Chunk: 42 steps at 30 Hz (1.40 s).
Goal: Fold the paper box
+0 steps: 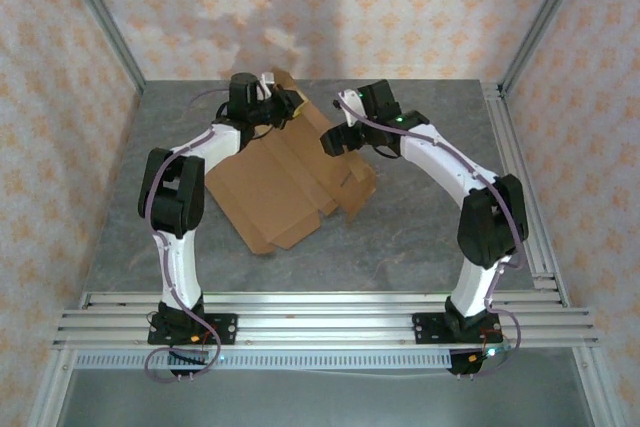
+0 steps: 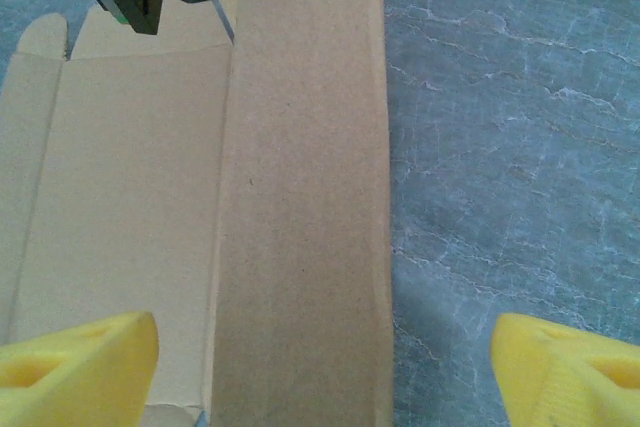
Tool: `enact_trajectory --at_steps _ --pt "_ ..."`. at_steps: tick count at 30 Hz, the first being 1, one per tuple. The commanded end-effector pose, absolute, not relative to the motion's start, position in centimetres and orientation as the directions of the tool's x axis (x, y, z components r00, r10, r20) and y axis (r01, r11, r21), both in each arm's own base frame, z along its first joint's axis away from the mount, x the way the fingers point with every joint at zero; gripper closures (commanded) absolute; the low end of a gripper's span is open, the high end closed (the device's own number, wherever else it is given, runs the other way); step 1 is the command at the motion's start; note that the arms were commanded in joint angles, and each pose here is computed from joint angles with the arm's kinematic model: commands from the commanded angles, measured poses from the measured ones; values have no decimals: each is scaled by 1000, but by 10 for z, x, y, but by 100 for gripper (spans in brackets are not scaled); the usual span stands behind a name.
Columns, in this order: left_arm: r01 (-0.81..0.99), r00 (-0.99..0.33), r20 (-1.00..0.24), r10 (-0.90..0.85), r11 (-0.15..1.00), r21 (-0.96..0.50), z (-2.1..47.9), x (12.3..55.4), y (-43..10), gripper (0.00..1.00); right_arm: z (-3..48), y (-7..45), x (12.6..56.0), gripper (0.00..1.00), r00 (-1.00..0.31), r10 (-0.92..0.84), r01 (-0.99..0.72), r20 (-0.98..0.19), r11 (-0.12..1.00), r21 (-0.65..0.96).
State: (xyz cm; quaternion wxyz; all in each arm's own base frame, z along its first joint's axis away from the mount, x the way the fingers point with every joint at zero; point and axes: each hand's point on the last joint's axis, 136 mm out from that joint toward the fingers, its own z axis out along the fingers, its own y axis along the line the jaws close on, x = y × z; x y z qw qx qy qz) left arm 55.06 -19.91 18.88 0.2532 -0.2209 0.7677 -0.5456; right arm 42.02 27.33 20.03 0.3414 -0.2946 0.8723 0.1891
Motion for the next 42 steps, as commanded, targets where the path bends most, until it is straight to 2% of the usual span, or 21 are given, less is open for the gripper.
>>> enact_trajectory --at_steps 1,7,16,22,29,35,40,42 --pt "-12 -780 -175 -601 295 -956 190 552 -195 100 206 270 429 14 -554 -449 -627 -701 779 -3" --pt "-24 -772 -151 -618 266 -964 183 554 -184 100 210 272 440 16 -422 -618 -574 -663 749 -331" --pt "-65 -765 -130 -630 276 -959 176 554 -178 100 207 306 442 28 -203 -842 -499 -499 528 -687" --pt "-89 -763 -117 -636 282 -955 174 554 -177 100 195 322 452 37 -115 -917 -417 -383 394 -819" --pt "-110 -762 -100 -640 280 -954 173 552 -177 100 182 332 469 46 -105 -950 -340 -294 312 -887" --pt "-117 -758 -95 -645 278 -953 175 550 -176 100 175 335 481 61 -114 -962 -278 -249 272 -921" --pt "-126 -752 -93 -653 280 -952 177 549 -174 100 176 332 482 89 -108 -965 -243 -240 260 -935" --pt "-131 -748 -92 -657 282 -950 177 548 -173 93 176 331 481 100 -103 -967 -227 -233 251 -941"
